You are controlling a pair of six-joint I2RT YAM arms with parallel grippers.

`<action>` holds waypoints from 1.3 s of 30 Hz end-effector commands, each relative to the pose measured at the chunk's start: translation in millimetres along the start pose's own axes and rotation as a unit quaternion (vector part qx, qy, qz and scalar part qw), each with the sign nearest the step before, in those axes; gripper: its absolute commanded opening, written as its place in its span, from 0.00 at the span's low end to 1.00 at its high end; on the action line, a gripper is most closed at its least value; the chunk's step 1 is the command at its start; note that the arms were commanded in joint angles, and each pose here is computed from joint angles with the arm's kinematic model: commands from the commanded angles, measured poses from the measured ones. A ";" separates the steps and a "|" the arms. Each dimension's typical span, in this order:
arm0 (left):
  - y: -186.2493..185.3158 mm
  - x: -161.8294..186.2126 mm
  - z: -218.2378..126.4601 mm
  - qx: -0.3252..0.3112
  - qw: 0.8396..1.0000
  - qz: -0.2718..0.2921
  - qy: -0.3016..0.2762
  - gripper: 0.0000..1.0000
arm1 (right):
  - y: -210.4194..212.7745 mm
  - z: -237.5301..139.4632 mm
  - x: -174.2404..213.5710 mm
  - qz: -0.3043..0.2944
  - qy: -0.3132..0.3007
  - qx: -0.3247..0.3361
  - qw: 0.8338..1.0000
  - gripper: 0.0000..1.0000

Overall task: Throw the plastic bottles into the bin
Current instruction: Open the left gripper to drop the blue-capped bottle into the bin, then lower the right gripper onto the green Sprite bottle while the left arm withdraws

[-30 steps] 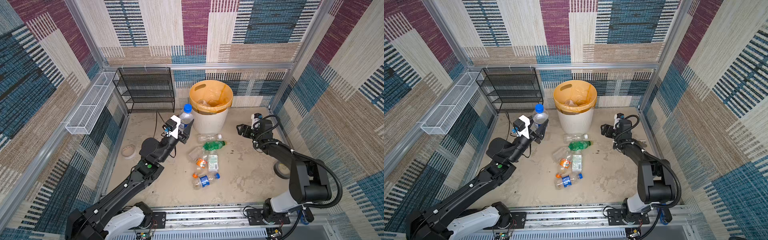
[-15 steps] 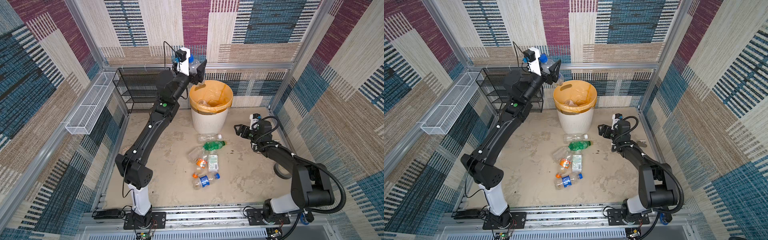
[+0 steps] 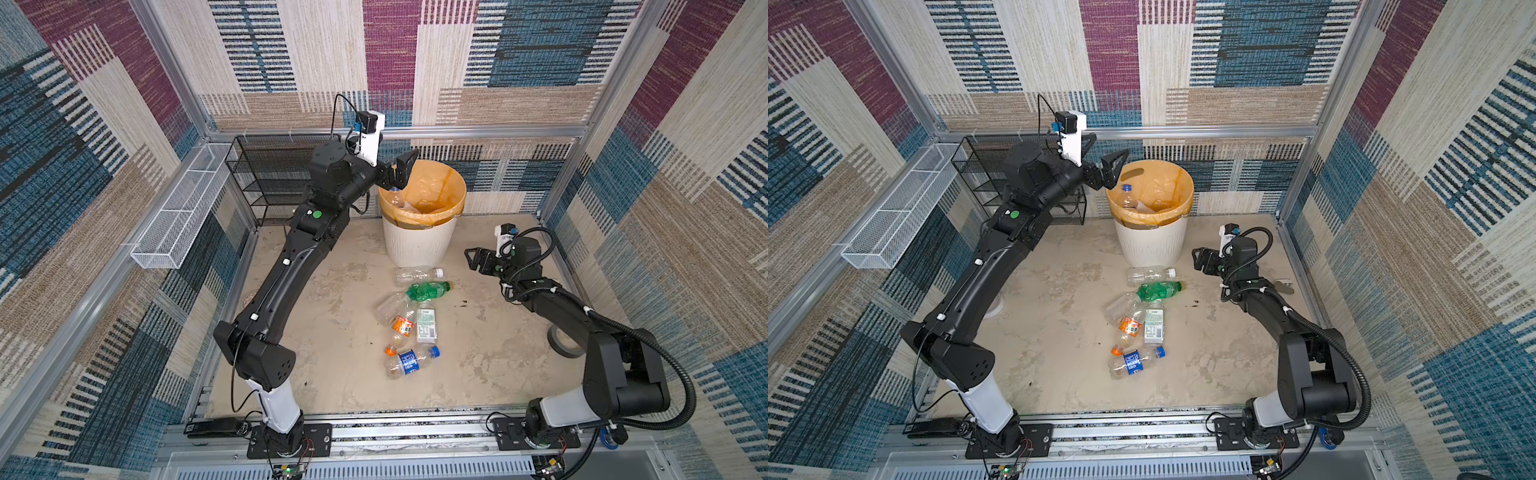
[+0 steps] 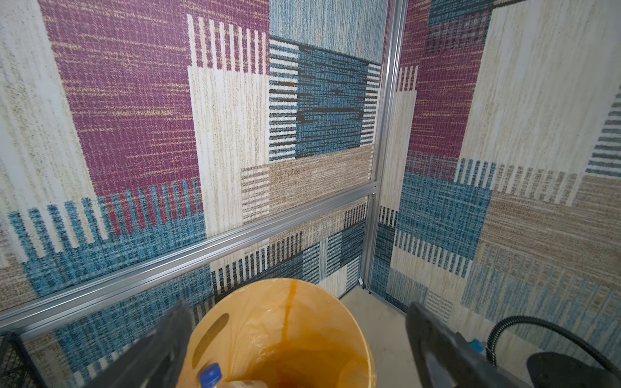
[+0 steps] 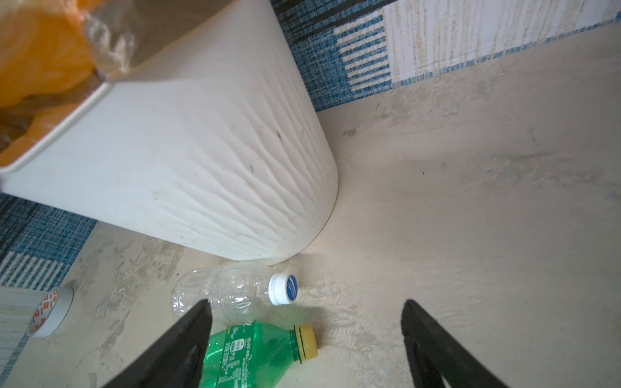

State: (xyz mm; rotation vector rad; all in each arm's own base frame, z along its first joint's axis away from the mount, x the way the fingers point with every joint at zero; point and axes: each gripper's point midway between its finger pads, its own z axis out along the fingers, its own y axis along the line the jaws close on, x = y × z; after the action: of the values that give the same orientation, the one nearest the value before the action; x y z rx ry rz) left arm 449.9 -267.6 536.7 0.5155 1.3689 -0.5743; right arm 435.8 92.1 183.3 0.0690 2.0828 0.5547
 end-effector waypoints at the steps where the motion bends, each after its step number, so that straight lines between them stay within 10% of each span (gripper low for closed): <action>1: 15.4 26.8 -15.5 -0.018 0.998 0.005 0.054 0.99 | -1.9 -1.2 11.6 -0.029 0.029 0.011 0.999 0.89; 19: 77.8 195.4 -145.0 -0.138 0.964 -0.059 0.220 0.96 | 29.9 -10.2 80.4 -0.059 0.118 0.009 0.991 0.95; 28: 70.9 242.1 -153.5 -0.119 0.960 -0.086 0.239 0.94 | 54.0 -36.2 115.8 -0.079 0.164 -0.007 0.983 0.94; 39: 69.2 254.9 -154.7 -0.115 0.957 -0.094 0.250 0.92 | 38.1 -19.4 89.7 -0.268 0.165 0.039 0.949 0.93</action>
State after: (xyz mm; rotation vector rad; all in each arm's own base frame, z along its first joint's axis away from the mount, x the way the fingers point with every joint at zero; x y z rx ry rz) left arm 405.1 -132.8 254.5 0.3591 1.9991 -0.4181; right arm 360.3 148.0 138.9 -0.4217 2.3380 0.2671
